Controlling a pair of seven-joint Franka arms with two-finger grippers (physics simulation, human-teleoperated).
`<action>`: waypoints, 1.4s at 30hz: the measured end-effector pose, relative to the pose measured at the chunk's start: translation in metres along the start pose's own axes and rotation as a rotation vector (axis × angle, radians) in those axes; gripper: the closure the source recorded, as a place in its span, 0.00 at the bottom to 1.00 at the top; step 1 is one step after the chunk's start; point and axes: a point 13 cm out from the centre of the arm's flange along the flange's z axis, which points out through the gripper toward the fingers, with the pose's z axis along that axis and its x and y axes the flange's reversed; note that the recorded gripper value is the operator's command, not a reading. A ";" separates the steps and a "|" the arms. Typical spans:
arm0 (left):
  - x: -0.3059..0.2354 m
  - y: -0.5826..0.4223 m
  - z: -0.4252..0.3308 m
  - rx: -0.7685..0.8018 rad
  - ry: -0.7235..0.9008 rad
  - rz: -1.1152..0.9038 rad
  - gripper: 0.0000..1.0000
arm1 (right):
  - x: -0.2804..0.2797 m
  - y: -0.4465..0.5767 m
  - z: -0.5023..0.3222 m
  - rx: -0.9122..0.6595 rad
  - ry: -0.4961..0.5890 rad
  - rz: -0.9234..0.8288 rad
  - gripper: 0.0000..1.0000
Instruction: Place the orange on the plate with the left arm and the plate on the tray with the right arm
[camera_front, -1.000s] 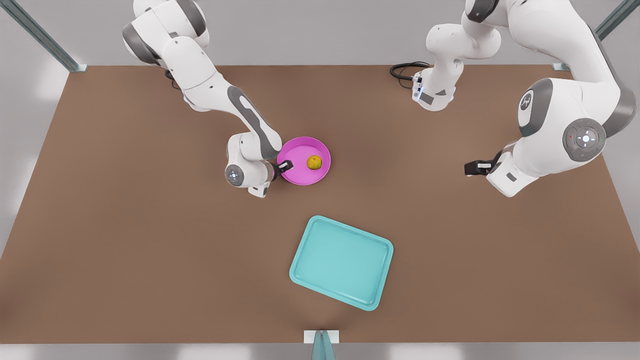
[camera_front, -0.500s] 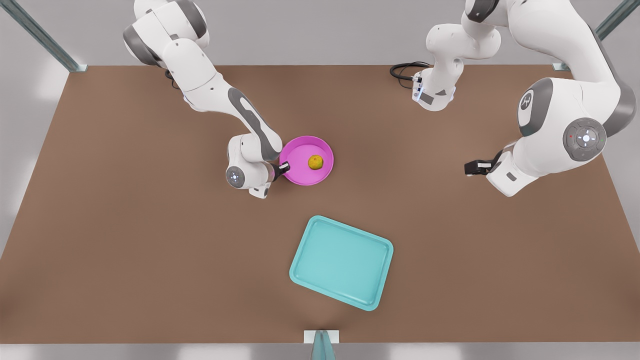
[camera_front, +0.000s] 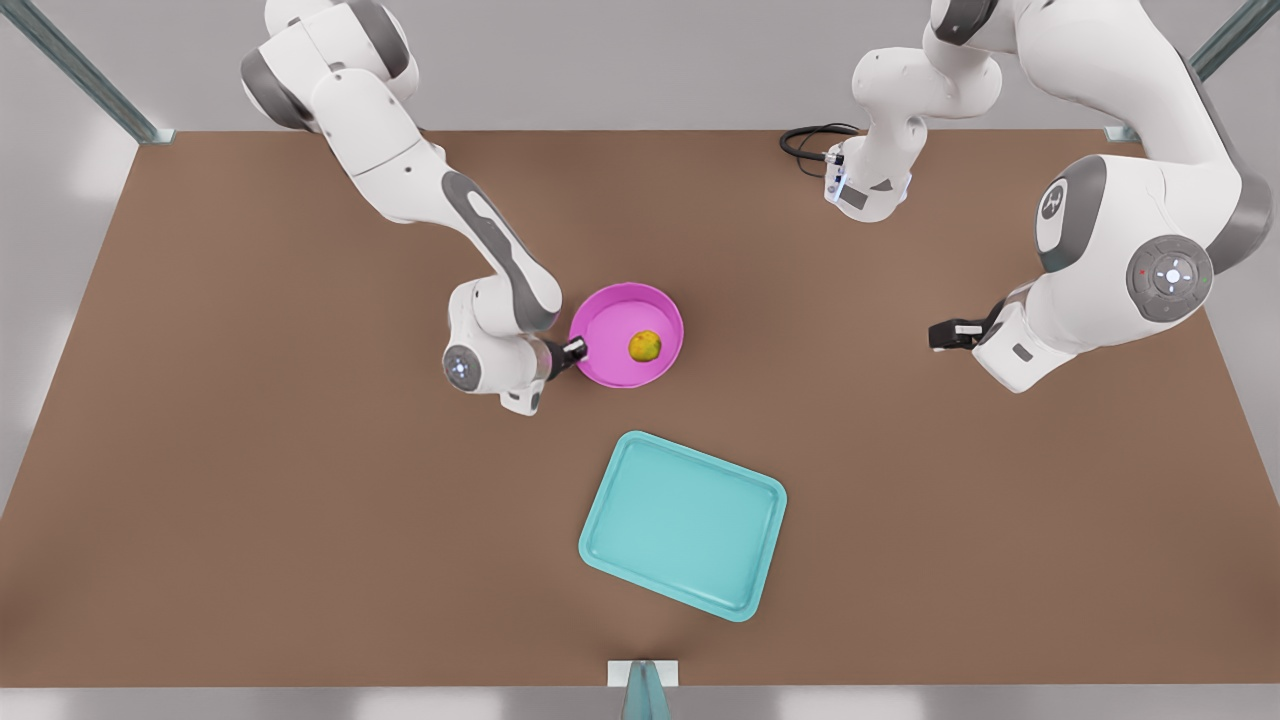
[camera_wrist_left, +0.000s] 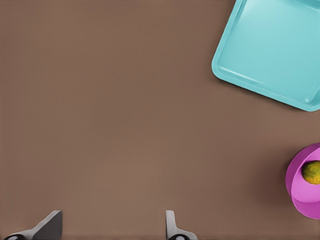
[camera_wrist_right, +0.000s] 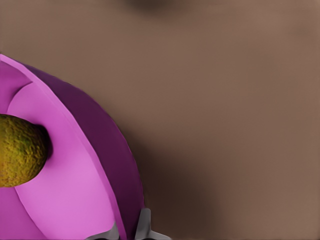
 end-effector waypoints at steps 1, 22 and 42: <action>0.000 0.000 0.000 0.000 0.000 0.000 0.00 | -0.008 0.002 -0.006 -0.001 -0.013 -0.007 0.79; -0.002 0.001 -0.003 0.009 -0.007 -0.001 0.00 | -0.215 -0.005 -0.071 -0.039 -0.323 0.019 0.79; -0.001 -0.005 -0.010 0.009 -0.020 0.004 0.00 | -0.258 -0.061 -0.086 -0.074 -0.431 0.263 0.79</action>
